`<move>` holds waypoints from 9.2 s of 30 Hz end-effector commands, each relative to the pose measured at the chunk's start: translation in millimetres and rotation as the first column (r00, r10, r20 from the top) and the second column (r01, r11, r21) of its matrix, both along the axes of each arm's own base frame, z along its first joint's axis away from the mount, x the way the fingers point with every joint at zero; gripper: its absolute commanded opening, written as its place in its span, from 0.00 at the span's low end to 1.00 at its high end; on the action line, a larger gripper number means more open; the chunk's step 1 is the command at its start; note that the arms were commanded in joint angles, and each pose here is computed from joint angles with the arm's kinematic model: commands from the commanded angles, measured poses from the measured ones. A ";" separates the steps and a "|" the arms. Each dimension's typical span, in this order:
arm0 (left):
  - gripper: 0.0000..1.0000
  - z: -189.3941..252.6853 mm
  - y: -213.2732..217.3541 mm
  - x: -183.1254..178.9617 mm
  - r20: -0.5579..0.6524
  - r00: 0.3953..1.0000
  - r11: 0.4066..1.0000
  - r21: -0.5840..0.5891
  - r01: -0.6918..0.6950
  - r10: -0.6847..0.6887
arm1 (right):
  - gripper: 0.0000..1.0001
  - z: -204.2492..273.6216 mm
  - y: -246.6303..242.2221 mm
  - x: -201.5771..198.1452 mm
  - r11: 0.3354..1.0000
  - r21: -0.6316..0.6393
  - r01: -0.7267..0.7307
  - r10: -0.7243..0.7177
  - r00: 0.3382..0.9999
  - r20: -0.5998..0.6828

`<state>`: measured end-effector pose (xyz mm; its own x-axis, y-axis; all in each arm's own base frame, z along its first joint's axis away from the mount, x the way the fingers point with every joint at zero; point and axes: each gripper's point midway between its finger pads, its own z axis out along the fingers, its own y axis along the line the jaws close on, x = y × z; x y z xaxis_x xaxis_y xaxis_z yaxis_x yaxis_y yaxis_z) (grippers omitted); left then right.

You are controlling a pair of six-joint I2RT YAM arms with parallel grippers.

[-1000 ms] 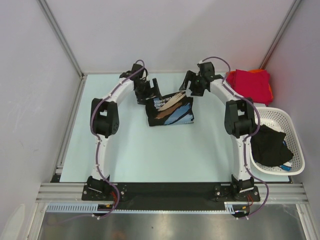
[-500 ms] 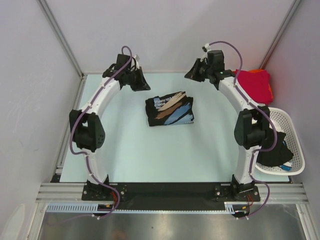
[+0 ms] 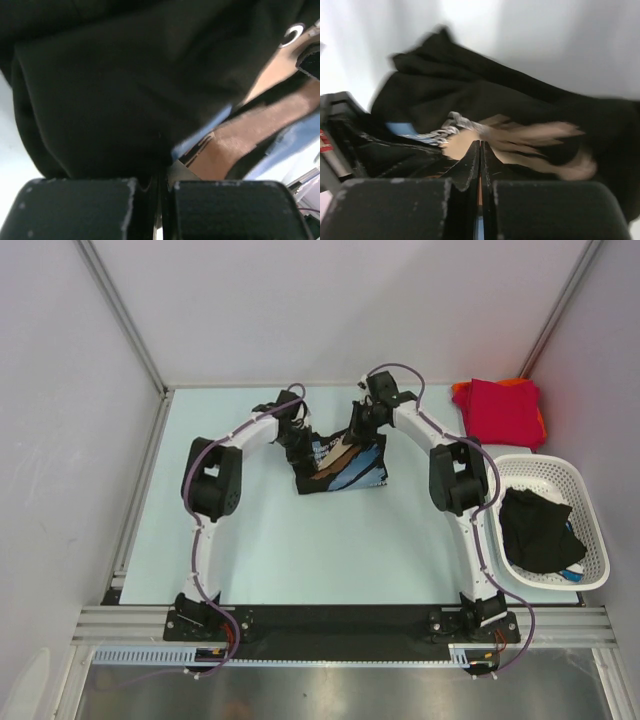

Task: Fold and stack the t-shirts
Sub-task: Fold the long partially folded tshirt into a neat square, then put the neatly folded tshirt into the corner of the board with the right arm

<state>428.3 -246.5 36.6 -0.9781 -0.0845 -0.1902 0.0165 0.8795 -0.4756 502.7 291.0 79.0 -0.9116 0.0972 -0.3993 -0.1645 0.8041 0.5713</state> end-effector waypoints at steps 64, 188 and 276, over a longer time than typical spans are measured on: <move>1.00 54.3 87.9 -16.5 -0.013 0.982 0.959 -0.213 -0.189 0.190 | 0.70 46.6 -165.3 -36.4 0.958 0.048 0.283 -0.281 0.959 -0.043; 0.99 8.3 91.2 -10.3 -0.041 0.998 0.998 0.050 -0.038 0.040 | 0.00 -115.2 -62.8 -55.0 0.874 -0.478 -0.085 -0.027 0.974 -0.224; 0.96 31.6 41.2 -50.6 -0.044 0.989 0.987 0.075 0.143 -0.140 | 0.00 186.7 -503.8 56.1 0.216 -0.569 0.793 -0.429 0.601 0.675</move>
